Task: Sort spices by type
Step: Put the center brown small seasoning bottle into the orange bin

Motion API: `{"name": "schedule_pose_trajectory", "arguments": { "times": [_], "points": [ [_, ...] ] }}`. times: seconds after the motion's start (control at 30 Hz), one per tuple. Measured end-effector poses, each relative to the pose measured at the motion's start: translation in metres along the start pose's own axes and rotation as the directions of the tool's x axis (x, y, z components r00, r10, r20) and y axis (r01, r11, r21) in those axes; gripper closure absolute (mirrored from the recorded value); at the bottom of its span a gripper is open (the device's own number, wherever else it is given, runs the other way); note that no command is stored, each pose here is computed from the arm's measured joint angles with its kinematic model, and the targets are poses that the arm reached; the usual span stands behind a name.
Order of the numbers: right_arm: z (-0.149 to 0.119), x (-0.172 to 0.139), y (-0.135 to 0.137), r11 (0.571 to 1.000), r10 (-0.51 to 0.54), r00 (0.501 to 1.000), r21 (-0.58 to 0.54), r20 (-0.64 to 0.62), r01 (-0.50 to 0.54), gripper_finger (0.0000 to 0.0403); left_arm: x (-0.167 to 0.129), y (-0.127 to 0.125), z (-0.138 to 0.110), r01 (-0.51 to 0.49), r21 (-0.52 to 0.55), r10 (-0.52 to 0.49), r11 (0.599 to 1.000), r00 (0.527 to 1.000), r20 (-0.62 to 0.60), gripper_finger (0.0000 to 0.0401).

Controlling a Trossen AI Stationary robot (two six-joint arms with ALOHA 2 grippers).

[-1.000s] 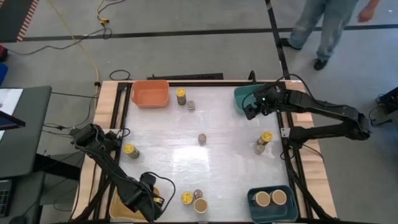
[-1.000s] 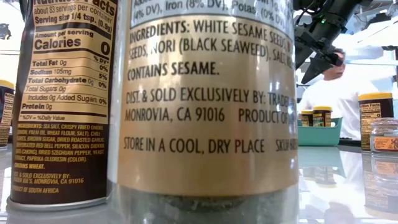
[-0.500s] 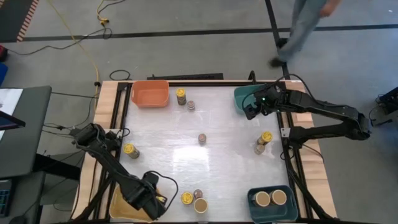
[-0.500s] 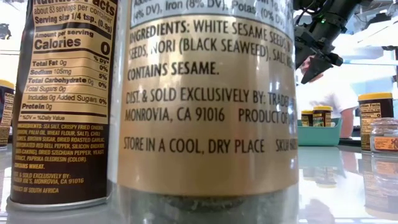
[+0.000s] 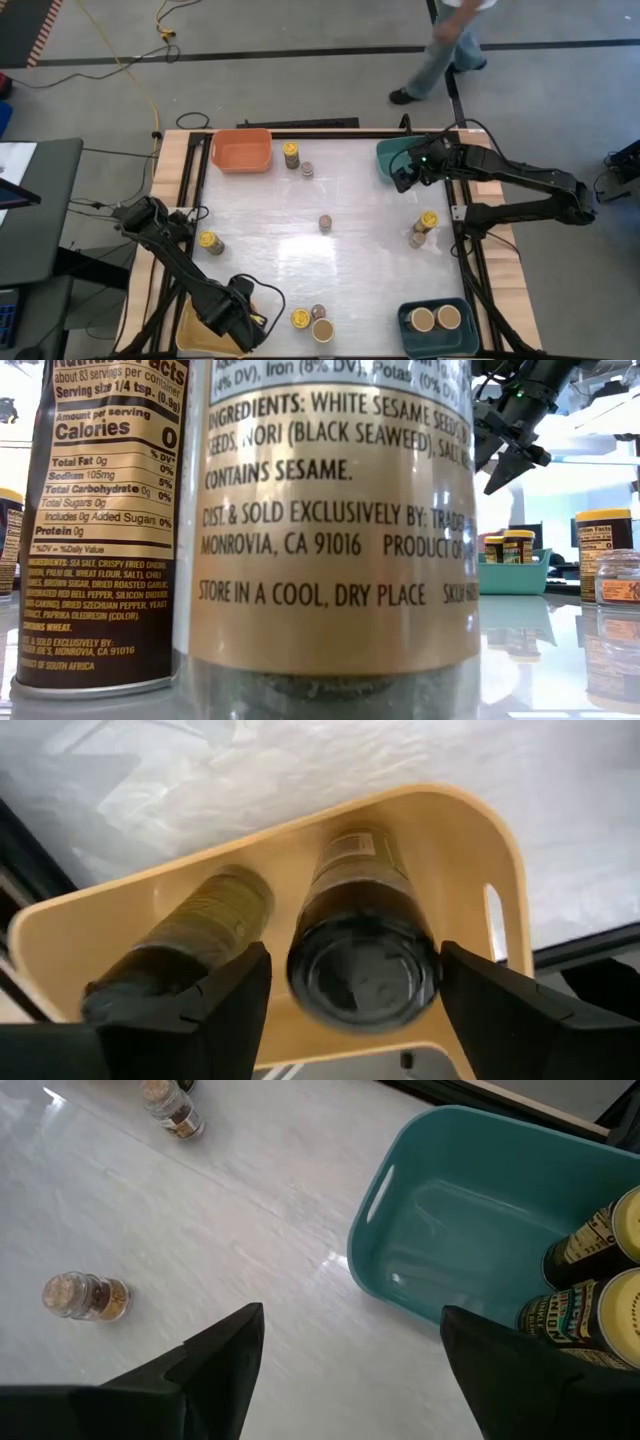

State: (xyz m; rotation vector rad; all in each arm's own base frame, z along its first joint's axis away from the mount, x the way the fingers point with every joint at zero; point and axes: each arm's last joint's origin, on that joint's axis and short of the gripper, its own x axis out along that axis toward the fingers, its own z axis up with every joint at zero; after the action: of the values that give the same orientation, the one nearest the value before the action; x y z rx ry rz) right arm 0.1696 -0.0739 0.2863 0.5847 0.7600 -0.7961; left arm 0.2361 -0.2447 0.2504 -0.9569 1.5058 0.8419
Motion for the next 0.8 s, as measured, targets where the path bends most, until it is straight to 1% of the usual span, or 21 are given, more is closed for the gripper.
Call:
{"name": "schedule_pose_trajectory", "arguments": {
  "times": [0.1, 0.3, 0.5, 0.63, 0.73, 0.8],
  "points": [
    [0.000, 0.000, 0.000, 1.000, 0.000, 1.000, -0.015, 0.000, 0.000, 0.0072, -0.013, 0.006, 0.001, -0.008, -0.005, 0.008, 1.000, 1.000, 0.003, 0.0130],
    [0.000, 0.000, 0.000, 1.000, 0.000, 1.000, -0.014, 0.000, 0.000, 0.0072, -0.037, 0.027, 0.005, -0.028, -0.047, 0.029, 0.998, 1.000, 0.011, 0.0130],
    [-0.002, -0.001, 0.002, 1.000, 0.010, 1.000, -0.027, -0.003, -0.010, 0.0072, -0.056, 0.042, 0.012, -0.020, -0.041, 0.020, 0.999, 1.000, 0.008, 0.0131],
    [-0.003, -0.001, 0.006, 0.999, 0.023, 1.000, -0.039, -0.002, -0.023, 0.0072, -0.066, 0.052, 0.019, -0.031, -0.037, 0.031, 0.999, 0.999, 0.020, 0.0131],
    [-0.004, -0.002, 0.009, 0.998, 0.039, 0.999, -0.053, -0.001, -0.039, 0.0072, -0.072, 0.058, 0.025, -0.029, -0.056, 0.032, 0.998, 0.998, 0.060, 0.0131],
    [-0.006, -0.003, 0.012, 0.996, 0.053, 0.999, -0.066, 0.000, -0.053, 0.0072, -0.075, 0.059, 0.029, 0.000, -0.018, 0.002, 1.000, 0.990, 0.140, 0.0131]
  ]
}}
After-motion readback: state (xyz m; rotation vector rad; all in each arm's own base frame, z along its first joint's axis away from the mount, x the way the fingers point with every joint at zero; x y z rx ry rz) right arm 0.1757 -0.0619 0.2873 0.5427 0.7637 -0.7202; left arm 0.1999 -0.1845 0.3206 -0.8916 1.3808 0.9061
